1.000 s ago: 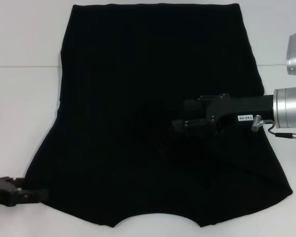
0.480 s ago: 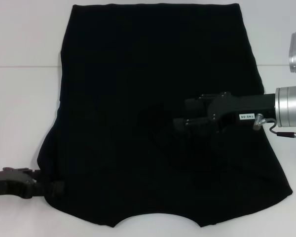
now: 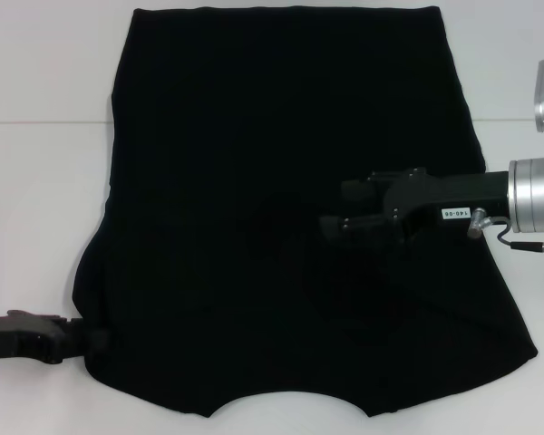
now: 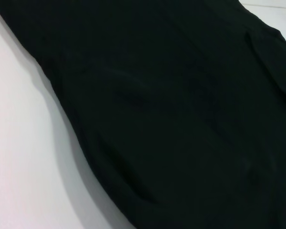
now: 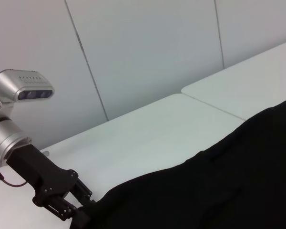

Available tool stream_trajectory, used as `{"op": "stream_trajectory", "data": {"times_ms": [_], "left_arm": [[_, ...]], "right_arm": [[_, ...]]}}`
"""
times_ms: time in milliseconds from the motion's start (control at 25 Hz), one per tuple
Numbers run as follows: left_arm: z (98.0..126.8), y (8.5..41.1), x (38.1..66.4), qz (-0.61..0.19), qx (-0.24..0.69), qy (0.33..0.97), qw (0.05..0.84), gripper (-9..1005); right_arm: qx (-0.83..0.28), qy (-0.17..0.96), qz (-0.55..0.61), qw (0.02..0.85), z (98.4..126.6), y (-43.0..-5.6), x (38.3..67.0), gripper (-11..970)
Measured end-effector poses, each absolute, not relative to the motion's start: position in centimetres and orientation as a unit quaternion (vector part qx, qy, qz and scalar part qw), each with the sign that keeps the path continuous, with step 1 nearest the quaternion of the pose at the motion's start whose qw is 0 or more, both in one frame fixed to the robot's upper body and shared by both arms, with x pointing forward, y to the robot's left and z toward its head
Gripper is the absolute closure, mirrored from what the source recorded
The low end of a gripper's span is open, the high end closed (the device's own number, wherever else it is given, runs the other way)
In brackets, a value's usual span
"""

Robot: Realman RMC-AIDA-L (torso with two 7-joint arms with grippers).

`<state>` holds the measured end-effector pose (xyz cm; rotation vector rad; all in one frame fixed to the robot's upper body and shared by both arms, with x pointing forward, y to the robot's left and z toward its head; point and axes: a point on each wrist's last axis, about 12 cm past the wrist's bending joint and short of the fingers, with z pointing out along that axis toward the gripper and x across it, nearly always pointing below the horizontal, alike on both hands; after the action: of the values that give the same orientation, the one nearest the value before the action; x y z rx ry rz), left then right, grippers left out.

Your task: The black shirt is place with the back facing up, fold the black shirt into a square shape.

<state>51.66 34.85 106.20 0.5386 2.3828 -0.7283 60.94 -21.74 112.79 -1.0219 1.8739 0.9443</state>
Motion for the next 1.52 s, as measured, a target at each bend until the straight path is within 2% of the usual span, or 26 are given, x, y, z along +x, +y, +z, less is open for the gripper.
{"op": "stream_trajectory", "data": {"times_ms": [400,720,960,1240,1520], "left_arm": [[106.4,35.0,51.8,-0.273,0.201,0.893,0.296,766],[107.5,34.3,52.0,-0.32,0.19,0.868,0.329,941],[107.9,33.3,52.0,-0.358,0.187,0.847,0.347,941],[107.7,32.9,52.1,-0.369,0.185,0.842,0.347,942],[107.6,32.7,52.1,-0.374,0.185,0.84,0.346,942]], "right_arm": [[-0.398,0.737,0.376,0.396,112.9,-22.0,60.8,122],[-0.333,0.781,0.384,0.364,113.0,-24.4,61.0,123],[-0.224,0.834,0.396,0.313,112.7,-29.6,59.7,122],[-0.113,0.884,0.393,0.228,112.0,-35.4,56.6,121],[-0.076,0.908,0.364,0.194,110.2,-37.3,54.9,125]]}}
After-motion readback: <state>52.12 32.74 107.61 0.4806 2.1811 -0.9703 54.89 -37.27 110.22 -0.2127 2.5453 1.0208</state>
